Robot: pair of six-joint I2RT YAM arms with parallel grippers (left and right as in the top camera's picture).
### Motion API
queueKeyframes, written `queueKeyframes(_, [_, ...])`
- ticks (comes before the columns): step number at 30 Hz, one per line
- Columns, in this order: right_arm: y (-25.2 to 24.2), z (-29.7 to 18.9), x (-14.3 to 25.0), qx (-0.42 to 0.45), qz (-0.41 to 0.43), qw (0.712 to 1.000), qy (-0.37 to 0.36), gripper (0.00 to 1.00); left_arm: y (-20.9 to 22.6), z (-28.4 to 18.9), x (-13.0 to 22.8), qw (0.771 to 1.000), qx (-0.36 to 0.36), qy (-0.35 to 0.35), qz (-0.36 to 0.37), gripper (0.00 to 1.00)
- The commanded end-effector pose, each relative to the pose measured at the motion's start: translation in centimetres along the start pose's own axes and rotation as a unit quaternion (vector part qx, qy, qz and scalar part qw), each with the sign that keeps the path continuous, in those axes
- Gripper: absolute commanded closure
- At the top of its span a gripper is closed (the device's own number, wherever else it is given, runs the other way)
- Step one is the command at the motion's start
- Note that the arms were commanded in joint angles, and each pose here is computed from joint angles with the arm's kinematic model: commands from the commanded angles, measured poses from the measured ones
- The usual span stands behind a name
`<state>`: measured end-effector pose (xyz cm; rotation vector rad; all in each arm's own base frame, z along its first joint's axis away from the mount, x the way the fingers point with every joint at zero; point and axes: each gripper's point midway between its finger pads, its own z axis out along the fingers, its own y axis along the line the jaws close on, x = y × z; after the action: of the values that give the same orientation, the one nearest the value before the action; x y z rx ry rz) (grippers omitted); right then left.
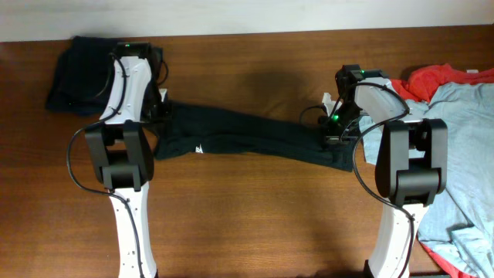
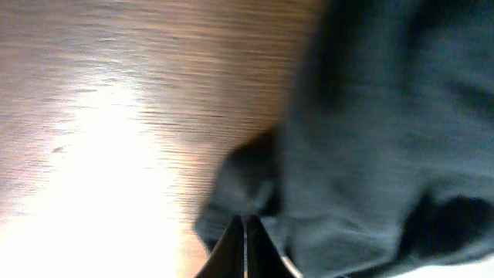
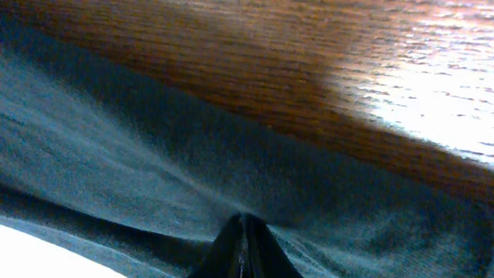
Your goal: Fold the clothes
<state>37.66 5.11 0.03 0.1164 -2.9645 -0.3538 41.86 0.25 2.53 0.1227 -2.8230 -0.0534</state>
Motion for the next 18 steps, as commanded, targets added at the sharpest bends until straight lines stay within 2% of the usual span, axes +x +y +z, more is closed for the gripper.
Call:
queueKeyframes(1, [-0.3,1.0,0.2,0.004,-0.002,1.000,0.005,0.90,1.6,-0.9,-0.9,0.999,-0.020,-0.021,-0.026,0.99])
queueKeyframes(4, [-0.3,1.0,0.2,0.004,-0.002,1.000,0.005,0.91,1.3,-3.4,-1.7,0.997,-0.004,-0.060,-0.037,0.99])
queueKeyframes(8, [-0.3,1.0,0.2,0.004,-0.002,1.000,0.005,0.90,-1.6,-6.1,-1.4,0.994,0.050,-0.091,-0.017,0.99])
queueKeyframes(18, [-0.3,1.0,0.3,0.004,-0.001,1.000,0.007,0.90,-8.3,-5.9,0.4,0.993,0.024,-0.087,0.082,1.00])
